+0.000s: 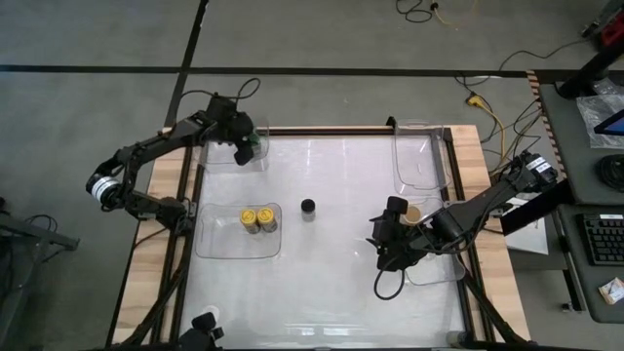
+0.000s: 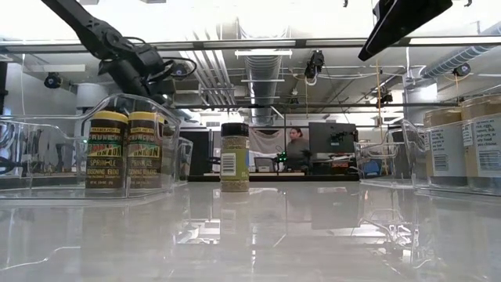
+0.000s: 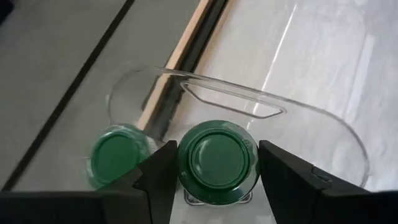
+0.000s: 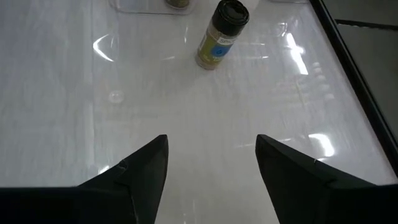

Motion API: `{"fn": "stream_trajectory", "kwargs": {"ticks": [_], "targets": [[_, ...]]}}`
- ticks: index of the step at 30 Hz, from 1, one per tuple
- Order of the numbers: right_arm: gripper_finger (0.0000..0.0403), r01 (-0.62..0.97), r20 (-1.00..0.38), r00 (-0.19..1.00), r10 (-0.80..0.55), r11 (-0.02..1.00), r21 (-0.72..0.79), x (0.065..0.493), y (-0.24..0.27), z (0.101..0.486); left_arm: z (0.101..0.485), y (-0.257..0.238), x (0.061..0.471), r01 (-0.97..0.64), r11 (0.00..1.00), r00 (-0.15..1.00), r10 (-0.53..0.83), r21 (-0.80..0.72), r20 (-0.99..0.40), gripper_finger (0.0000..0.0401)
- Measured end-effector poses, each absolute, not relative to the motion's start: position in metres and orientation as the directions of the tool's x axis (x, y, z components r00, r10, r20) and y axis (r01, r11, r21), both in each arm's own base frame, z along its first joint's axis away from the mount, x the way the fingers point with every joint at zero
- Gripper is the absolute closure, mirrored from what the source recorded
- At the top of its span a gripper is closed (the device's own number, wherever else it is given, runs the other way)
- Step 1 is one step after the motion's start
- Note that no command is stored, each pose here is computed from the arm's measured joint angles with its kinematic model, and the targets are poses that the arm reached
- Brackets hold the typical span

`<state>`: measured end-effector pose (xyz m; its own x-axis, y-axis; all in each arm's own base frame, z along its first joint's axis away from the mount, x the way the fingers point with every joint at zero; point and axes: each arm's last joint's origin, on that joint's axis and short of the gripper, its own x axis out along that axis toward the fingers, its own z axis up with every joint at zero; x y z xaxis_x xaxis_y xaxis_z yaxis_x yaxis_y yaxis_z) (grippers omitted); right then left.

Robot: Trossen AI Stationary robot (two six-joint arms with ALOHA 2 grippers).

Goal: Sort spices by type
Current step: Put the green spice bottle into the top left transparent bin

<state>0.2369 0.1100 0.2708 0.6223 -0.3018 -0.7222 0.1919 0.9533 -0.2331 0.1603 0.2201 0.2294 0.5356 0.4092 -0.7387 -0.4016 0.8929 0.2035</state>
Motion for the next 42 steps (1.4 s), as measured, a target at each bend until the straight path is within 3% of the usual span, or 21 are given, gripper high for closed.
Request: {"fn": "stream_trajectory", "kwargs": {"ticks": [14, 27, 42], "targets": [[0.0149, 0.188, -0.725, 0.621, -0.297, 0.955, -0.230, 0.237, 0.110, 0.271, 0.228, 0.224, 0.153, -0.367, 0.904, 0.540, 0.399, 0.219, -0.741, 0.0215], [0.0165, 0.188, -0.725, 0.621, -0.297, 0.955, -0.230, 0.237, 0.110, 0.271, 0.228, 0.232, 0.145, -0.418, 0.881, 0.546, 0.438, 0.221, -0.715, 0.0215], [0.0144, 0.188, -0.725, 0.621, -0.297, 0.955, -0.230, 0.237, 0.110, 0.271, 0.232, 0.233, 0.145, -0.454, 0.868, 0.545, 0.448, 0.200, -0.709, 0.0214]]}}
